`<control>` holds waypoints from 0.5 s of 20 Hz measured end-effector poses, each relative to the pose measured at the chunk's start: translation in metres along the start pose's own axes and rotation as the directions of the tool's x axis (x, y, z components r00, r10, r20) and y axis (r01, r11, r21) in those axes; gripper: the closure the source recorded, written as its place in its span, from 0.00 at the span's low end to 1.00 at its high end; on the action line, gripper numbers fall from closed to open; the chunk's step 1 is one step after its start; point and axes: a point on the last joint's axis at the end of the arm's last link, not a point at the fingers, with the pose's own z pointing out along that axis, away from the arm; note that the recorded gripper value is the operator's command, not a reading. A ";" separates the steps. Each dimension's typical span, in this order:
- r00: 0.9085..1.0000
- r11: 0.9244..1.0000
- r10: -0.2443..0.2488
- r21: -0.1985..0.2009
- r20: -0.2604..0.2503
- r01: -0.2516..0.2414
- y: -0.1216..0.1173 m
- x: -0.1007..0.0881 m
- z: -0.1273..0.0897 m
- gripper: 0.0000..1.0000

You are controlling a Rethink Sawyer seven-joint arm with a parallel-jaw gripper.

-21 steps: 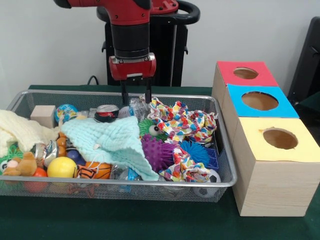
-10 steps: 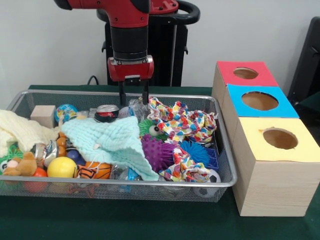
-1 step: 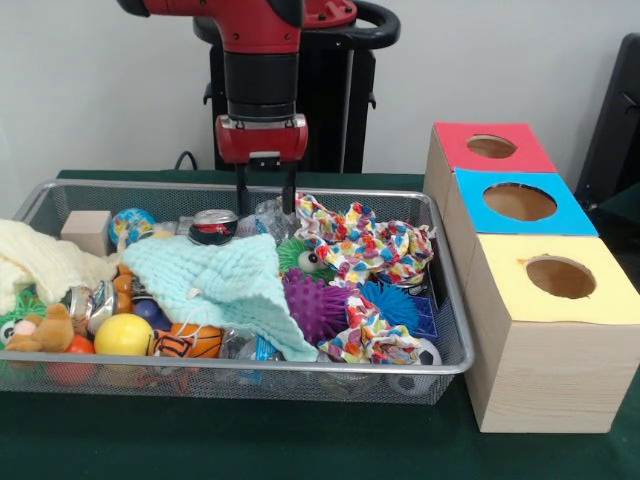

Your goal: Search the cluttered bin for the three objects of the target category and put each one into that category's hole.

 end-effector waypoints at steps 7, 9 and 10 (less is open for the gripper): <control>0.998 1.000 -0.008 0.001 0.069 0.008 0.015 0.012 0.019 0.00; 0.998 1.000 -0.009 -0.009 0.068 0.009 0.021 0.016 0.024 0.00; 0.998 1.000 -0.009 -0.013 0.066 0.010 0.023 0.018 0.026 0.00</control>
